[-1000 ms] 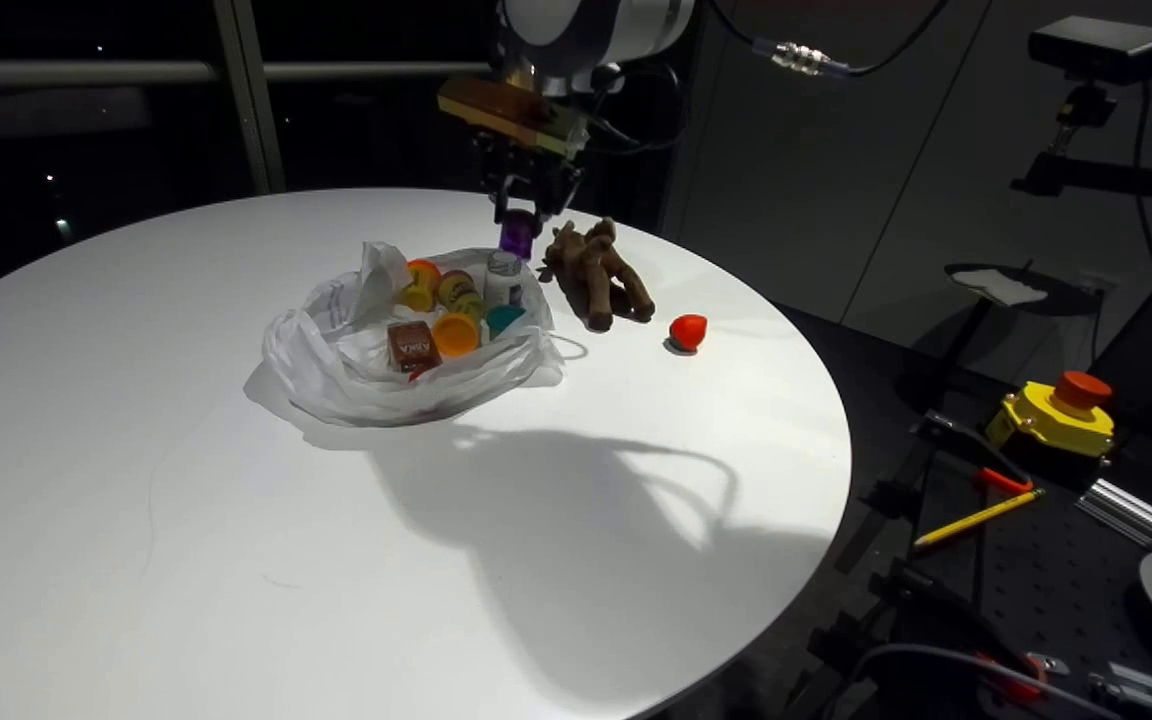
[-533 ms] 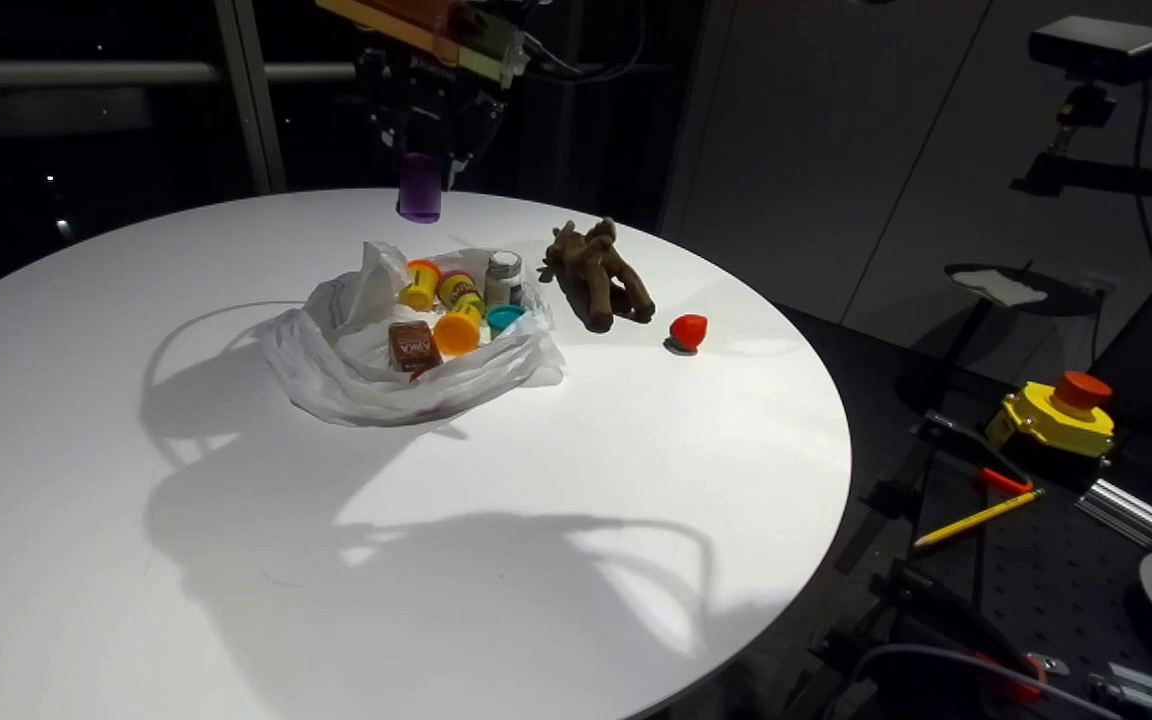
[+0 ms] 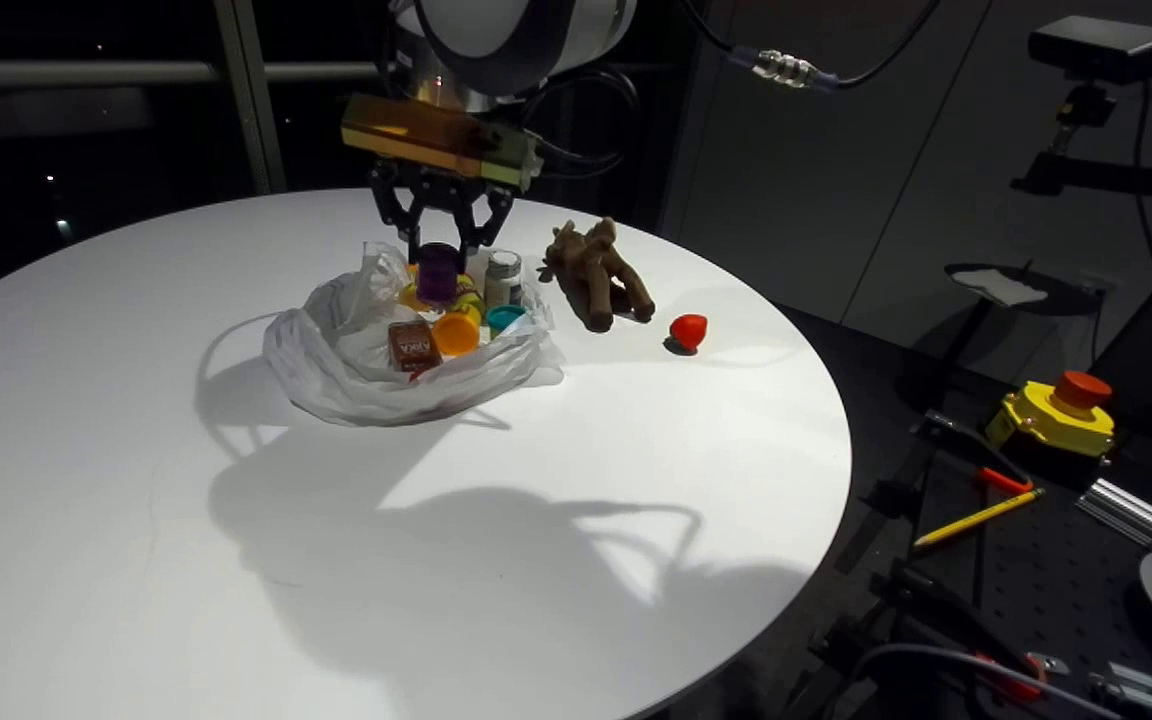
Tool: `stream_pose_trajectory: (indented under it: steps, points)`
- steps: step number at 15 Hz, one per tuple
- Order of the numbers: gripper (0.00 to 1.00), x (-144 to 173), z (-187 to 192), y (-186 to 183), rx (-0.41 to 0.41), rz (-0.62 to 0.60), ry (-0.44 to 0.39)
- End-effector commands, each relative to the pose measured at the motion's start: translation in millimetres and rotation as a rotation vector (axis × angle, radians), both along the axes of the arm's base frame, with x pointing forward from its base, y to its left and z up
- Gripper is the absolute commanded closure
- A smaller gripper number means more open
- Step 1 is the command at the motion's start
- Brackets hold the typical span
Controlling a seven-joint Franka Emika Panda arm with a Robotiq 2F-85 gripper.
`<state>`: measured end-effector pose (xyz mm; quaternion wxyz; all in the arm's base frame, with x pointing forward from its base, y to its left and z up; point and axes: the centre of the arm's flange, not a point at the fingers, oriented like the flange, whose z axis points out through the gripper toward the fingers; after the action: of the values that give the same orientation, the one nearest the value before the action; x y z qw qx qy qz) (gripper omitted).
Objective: Pick the bottles and objects on the table and put them in the plastic bag
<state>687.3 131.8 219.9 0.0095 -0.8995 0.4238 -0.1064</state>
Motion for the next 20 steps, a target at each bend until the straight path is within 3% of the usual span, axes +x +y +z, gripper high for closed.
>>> stream_pose_trajectory:
  steps: [1,8,15,16,17,20]
  points:
    - [0.8,6,-9,-10,0.026,0.023,0.005]
    - [0.8,12,-7,-16,0.08,0.026,-0.031]
    - [0.8,6,-38,-1,0.082,0.066,-0.025]
    - [0.3,2,-40,1,0.069,0.081,-0.024]
    - [0.29,1,-40,2,0.061,0.094,-0.032]
    - [0.04,-7,9,13,0.061,0.137,-0.095]
